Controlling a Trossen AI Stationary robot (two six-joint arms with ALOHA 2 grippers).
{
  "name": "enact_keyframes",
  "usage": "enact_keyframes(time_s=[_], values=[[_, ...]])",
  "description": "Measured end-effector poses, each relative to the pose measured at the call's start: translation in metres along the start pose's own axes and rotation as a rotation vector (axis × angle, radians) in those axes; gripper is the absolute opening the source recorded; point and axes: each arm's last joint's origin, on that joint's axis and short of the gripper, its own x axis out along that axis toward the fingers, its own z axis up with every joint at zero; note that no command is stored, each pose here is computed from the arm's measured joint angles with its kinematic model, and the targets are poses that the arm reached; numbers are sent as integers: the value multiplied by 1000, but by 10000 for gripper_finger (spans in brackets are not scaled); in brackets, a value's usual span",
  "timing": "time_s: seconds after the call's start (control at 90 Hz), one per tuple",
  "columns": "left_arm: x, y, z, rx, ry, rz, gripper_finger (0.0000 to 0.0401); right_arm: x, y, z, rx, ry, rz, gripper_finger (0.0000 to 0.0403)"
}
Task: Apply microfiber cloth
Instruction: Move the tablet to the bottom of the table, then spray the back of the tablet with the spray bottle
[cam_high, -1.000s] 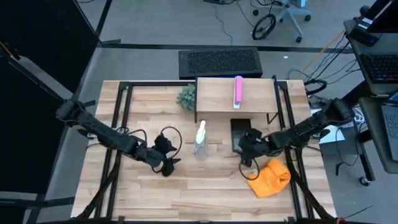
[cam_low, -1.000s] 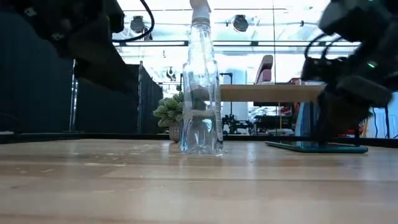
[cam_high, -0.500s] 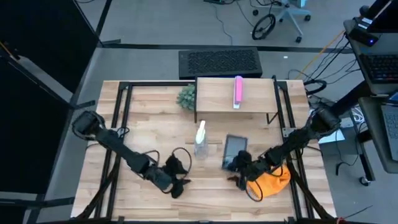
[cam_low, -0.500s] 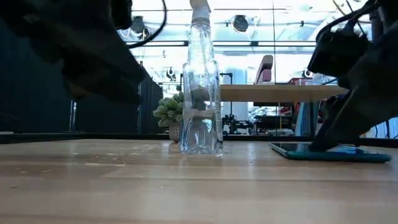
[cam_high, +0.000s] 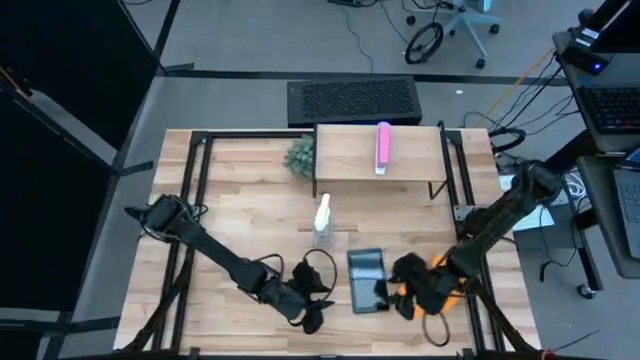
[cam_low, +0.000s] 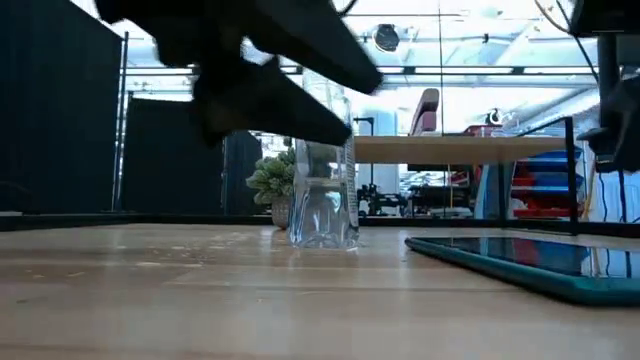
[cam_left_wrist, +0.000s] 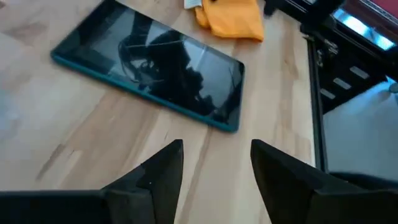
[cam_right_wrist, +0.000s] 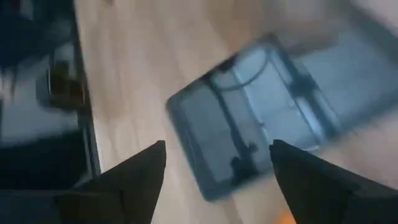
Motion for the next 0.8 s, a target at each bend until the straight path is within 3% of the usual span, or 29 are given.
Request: enact_keyframes(time_s=[0.156,0.244,0.511,0.8], values=[[30,2,-4,-8,-5,50,173,14,-25,-10,210,-10,-9,269],[45,6,-6,-12,-4,70,172,24,-39,-13,263,-15,-66,269],[79,18,-12,-46,-3,116,172,49,-35,-13,320,0,-29,269],[84,15,-20,-35,-2,91,172,72,-27,-14,345,-66,91,269]])
